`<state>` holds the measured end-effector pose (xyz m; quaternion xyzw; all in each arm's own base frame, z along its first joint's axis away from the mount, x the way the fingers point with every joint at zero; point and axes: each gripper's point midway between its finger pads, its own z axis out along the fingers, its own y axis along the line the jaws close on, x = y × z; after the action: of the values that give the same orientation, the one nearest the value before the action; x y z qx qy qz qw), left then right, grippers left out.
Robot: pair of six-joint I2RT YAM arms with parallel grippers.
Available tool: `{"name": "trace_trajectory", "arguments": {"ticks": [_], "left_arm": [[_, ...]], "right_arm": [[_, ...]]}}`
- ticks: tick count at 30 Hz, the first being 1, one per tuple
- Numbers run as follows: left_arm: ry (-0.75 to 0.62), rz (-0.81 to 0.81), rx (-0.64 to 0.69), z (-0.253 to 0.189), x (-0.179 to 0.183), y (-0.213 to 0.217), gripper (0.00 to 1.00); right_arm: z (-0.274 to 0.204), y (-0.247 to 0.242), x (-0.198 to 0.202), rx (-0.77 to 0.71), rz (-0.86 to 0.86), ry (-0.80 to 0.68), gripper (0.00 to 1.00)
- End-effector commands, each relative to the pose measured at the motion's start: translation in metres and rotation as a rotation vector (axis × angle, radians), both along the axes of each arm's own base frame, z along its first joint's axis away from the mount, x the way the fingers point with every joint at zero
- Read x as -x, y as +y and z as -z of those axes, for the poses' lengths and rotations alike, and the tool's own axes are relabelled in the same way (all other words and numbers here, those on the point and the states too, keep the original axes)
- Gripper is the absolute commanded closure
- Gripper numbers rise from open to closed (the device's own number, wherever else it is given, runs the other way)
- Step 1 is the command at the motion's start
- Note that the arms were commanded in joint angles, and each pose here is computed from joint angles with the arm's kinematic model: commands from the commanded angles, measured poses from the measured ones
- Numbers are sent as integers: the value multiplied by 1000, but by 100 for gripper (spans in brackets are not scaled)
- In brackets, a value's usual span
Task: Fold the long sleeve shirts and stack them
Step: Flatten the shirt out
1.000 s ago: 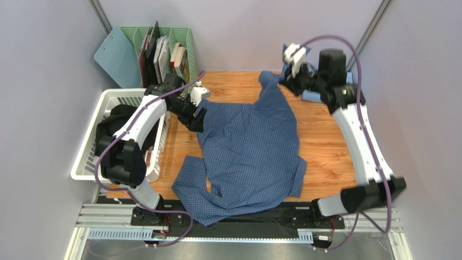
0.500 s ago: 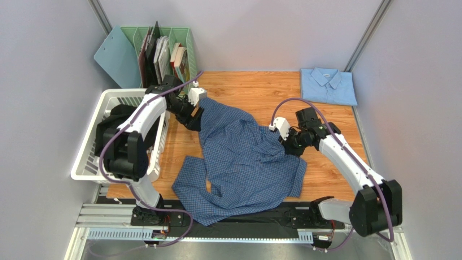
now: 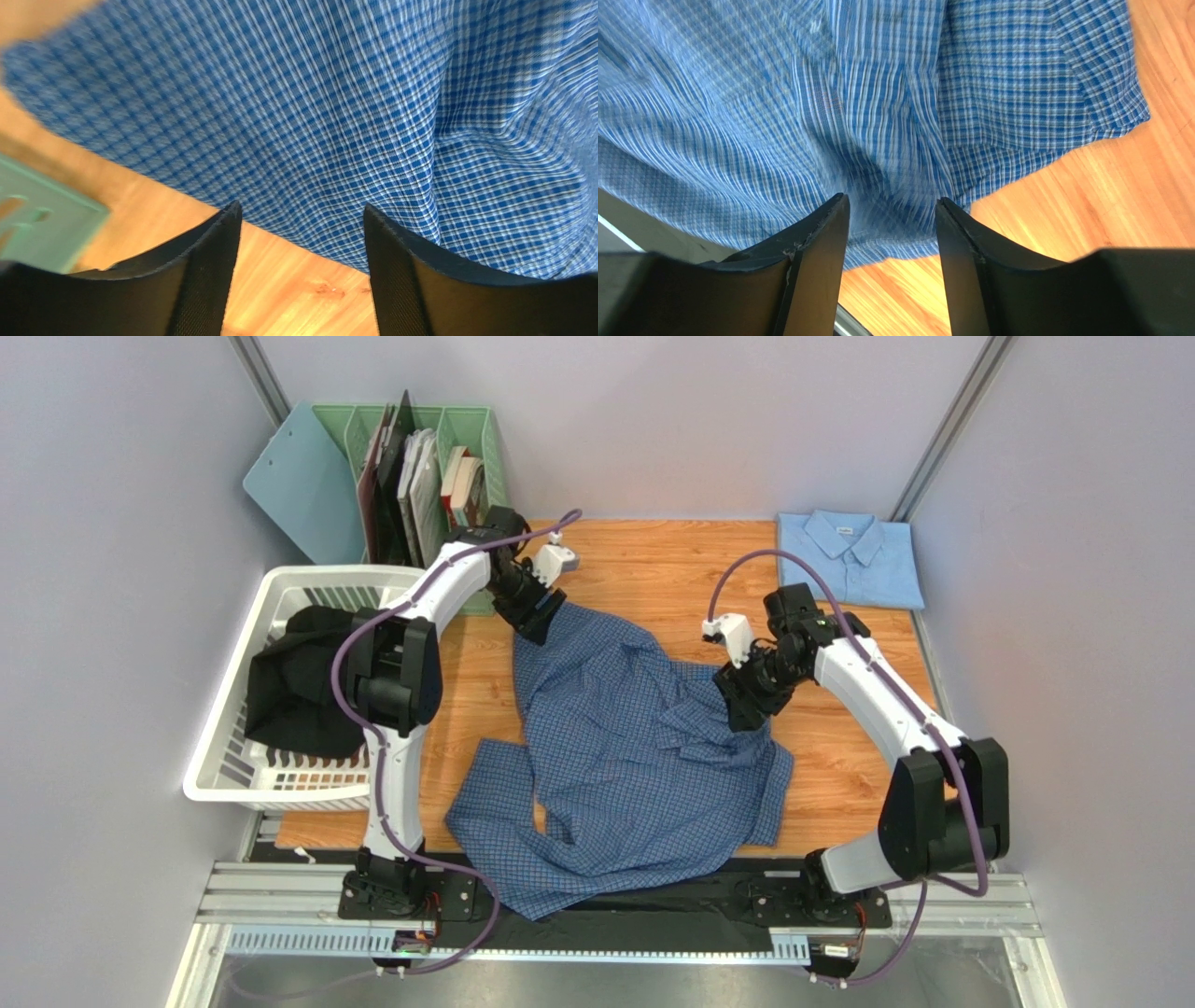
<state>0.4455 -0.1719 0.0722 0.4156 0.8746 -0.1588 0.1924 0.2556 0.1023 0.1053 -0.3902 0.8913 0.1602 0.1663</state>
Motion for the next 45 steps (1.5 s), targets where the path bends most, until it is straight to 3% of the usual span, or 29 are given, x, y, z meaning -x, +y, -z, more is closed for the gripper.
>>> {"name": "trace_trajectory", "arguments": {"ticks": [1,10,14,17,19,21,22,25,33,40,45], "left_arm": [[88,38,-105,22,32,8,35],[253,69,-189,46,110,21,55],[355,91,-187,44,156,28,64],[346,105,-163,28,173,35,66],[312,72,-103,10,166,39,64],[216,8,-47,-19,136,47,60],[181,2,-16,-29,126,47,49],[70,2,25,-55,92,46,32],[4,-47,35,-60,36,38,30],[-2,-61,103,-54,17,30,10],[-13,-44,90,-44,2,42,9]], "right_arm": [[22,12,-15,-31,198,149,46],[60,-3,2,9,303,324,49],[76,-36,-14,165,324,274,58],[66,-55,-42,179,374,207,59],[56,-57,-50,170,362,182,59],[36,-53,-57,117,367,157,60],[30,-50,-58,95,365,155,59],[15,-36,-55,-5,369,153,57],[39,-34,-50,-21,507,284,63],[59,-34,-57,-76,570,319,57],[63,-19,-71,-164,596,351,58]]}}
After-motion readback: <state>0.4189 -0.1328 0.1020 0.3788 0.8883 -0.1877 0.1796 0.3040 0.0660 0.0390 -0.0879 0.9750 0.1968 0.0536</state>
